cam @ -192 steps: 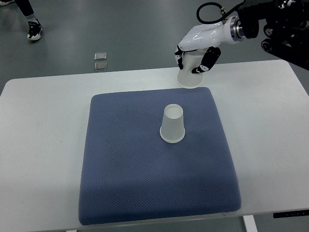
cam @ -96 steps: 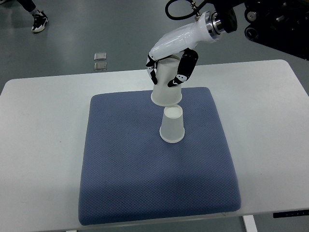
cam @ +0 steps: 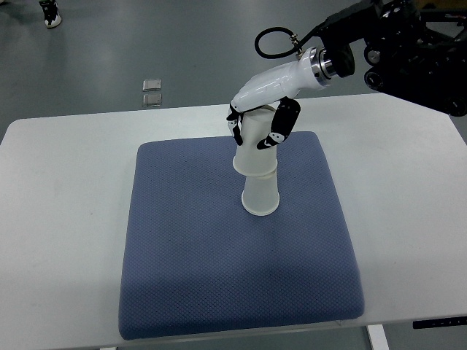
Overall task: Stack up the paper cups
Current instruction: 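Lower the held cup onto the upside-down cup on the pad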
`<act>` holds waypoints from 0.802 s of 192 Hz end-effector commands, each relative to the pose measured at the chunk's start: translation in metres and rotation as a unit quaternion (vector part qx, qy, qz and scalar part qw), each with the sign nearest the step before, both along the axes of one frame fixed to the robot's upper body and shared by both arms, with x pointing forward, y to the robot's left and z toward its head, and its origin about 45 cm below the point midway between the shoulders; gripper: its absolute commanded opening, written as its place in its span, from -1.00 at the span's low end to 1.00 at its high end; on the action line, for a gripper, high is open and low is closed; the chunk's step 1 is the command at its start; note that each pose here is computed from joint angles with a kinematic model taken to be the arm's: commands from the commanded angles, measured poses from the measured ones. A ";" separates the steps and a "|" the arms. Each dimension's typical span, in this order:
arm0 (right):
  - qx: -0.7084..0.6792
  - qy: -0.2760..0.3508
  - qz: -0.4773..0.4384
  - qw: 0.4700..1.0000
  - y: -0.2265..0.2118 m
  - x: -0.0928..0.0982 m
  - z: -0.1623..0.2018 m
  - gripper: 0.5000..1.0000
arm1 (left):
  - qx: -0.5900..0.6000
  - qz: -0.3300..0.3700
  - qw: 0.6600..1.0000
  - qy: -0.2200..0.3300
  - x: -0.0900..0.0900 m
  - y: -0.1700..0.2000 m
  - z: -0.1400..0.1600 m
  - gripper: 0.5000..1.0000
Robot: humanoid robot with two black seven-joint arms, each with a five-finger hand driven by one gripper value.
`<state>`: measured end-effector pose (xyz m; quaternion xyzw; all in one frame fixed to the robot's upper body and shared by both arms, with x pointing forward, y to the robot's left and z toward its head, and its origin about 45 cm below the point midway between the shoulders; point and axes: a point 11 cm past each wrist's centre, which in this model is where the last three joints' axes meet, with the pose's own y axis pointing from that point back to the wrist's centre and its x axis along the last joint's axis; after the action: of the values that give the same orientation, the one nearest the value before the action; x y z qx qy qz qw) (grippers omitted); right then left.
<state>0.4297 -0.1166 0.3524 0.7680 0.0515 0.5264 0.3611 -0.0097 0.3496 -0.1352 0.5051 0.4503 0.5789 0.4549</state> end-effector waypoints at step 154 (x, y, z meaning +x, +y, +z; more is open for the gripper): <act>0.009 -0.002 -0.017 1.000 -0.018 0.001 -0.039 -1.00 | 0.000 0.000 1.000 0.000 0.000 0.000 0.000 1.00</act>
<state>0.4310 -0.1320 0.3205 0.7763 0.0339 0.5149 0.3621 -0.0097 0.3496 -0.1352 0.5051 0.4503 0.5789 0.4549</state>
